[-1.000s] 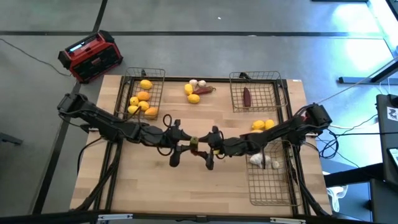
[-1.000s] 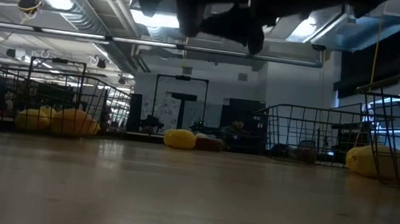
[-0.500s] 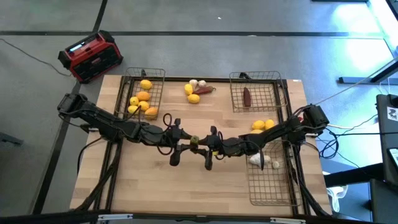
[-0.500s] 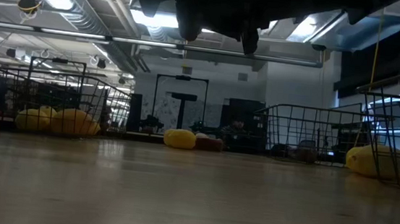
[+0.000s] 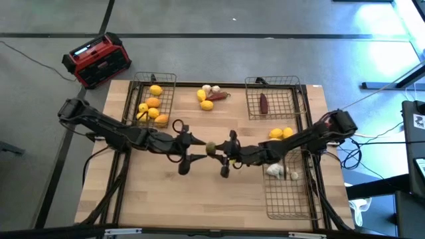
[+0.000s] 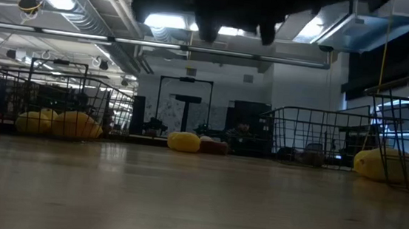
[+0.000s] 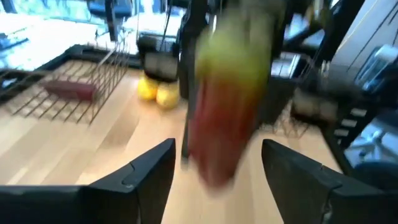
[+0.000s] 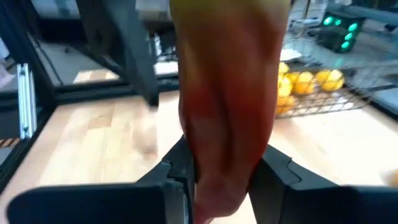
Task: Sort produce into baskets
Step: Put the red chili pepper into the top right wire basket
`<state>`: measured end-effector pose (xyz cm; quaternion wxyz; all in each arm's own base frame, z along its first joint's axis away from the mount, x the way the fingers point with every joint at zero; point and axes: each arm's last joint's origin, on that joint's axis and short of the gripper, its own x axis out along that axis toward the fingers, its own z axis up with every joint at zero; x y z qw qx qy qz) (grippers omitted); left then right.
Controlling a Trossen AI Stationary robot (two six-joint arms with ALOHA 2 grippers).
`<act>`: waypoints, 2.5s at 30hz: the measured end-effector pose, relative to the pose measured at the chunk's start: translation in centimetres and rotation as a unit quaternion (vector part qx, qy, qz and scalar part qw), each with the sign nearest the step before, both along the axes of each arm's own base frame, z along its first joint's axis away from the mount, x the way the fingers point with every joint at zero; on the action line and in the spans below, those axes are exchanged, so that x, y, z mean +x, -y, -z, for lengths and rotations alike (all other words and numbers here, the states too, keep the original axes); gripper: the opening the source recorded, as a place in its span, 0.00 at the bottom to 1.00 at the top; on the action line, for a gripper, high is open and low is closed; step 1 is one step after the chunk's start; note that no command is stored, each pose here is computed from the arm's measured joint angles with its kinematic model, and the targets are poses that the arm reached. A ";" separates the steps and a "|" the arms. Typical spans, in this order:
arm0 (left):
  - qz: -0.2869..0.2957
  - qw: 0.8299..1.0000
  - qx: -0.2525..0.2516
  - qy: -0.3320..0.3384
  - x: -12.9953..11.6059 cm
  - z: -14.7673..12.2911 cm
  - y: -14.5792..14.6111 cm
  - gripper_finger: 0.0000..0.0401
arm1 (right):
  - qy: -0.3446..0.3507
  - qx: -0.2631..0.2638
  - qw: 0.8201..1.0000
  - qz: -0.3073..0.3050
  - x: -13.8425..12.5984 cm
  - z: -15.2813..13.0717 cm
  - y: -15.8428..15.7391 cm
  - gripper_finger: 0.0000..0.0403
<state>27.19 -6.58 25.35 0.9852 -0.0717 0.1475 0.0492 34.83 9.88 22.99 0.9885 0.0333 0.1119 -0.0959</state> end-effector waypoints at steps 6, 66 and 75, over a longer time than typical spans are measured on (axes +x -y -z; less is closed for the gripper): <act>-0.005 0.998 0.004 -0.070 -1.1 0.7 -0.3 0.60 | -0.033 -0.032 0.997 0.061 -2.5 -2.7 1.1 0.24; -0.027 0.986 0.005 -0.164 0.8 5.6 0.2 0.59 | -0.367 0.277 0.777 0.431 -18.1 0.8 29.7 0.25; -0.026 0.986 0.007 -0.164 0.8 5.6 0.2 0.59 | -0.407 0.289 0.754 0.428 -17.5 3.0 30.4 0.25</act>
